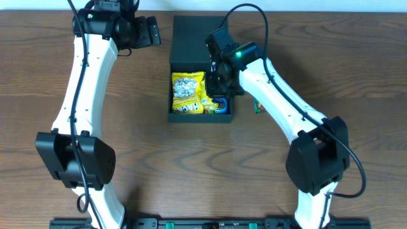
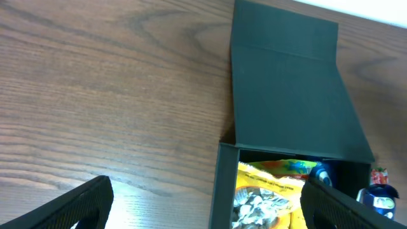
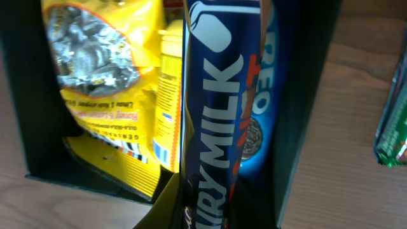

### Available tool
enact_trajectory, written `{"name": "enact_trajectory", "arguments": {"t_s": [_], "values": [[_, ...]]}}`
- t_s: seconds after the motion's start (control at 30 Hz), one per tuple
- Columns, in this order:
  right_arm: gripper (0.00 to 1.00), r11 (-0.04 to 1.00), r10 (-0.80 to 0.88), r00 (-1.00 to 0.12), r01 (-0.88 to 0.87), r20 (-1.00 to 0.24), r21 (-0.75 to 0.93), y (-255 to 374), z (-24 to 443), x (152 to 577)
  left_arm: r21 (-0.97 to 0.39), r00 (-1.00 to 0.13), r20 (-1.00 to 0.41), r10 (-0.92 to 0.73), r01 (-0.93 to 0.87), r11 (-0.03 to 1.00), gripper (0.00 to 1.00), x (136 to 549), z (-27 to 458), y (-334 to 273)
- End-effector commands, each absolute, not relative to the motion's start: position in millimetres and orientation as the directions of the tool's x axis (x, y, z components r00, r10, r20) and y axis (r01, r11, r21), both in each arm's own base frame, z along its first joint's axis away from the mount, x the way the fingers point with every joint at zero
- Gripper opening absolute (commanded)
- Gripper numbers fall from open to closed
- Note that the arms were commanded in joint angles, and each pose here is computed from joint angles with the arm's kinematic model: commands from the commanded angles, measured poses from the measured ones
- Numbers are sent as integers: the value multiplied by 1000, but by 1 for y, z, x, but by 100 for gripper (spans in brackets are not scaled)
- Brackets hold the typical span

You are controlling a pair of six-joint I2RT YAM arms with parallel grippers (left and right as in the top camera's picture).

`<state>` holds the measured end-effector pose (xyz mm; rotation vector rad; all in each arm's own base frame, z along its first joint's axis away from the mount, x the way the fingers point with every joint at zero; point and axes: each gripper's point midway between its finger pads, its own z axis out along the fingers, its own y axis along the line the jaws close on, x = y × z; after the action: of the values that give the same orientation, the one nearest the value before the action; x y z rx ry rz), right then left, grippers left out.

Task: Pack container
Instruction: 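Carry the Dairy Milk bar into the box and release it, then grasp the red-green KitKat bar with the right gripper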

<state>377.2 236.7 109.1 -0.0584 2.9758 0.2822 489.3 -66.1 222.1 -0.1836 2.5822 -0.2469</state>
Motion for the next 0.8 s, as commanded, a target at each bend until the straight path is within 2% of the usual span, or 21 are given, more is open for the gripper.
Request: {"name": "enact_trajectory", "arguments": {"t_s": [0.0, 0.27, 0.3, 0.37, 0.4, 0.43, 0.47, 0.57, 0.77], "values": [[1, 990, 27, -990, 7, -141, 142, 231, 99, 376, -184, -848, -507, -155, -69, 981, 95, 491, 221, -63], [3, 994, 19, -989, 3, -149, 105, 225, 96, 378, -184, -848, -507, -155, -69, 980, 95, 491, 221, -63], [15, 995, 19, -988, 4, -151, 98, 223, 96, 378, -184, -848, -507, -155, -69, 980, 95, 491, 221, -63], [64, 996, 8, -988, -5, -156, 84, 221, 96, 379, -184, -848, -507, -155, -69, 980, 95, 491, 221, -63], [81, 997, -5, -987, -18, -161, 76, 220, 96, 380, -184, -848, -507, -155, -69, 980, 95, 491, 221, -63], [90, 998, -13, -986, -24, -169, 62, 217, 96, 381, -184, -848, -507, -155, -69, 980, 95, 491, 221, -63], [90, 998, -19, -984, -28, -174, 51, 214, 96, 382, -185, -848, -507, -155, -69, 980, 95, 491, 221, -63], [99, 1000, -7, -982, -9, -191, 7, 201, 96, 388, -187, -848, -507, -155, -67, 980, 95, 491, 221, -64], [99, 995, 66, -983, 77, -169, -60, 157, 95, 395, -187, -848, -506, -155, -68, 980, 95, 491, 221, -64]]}}
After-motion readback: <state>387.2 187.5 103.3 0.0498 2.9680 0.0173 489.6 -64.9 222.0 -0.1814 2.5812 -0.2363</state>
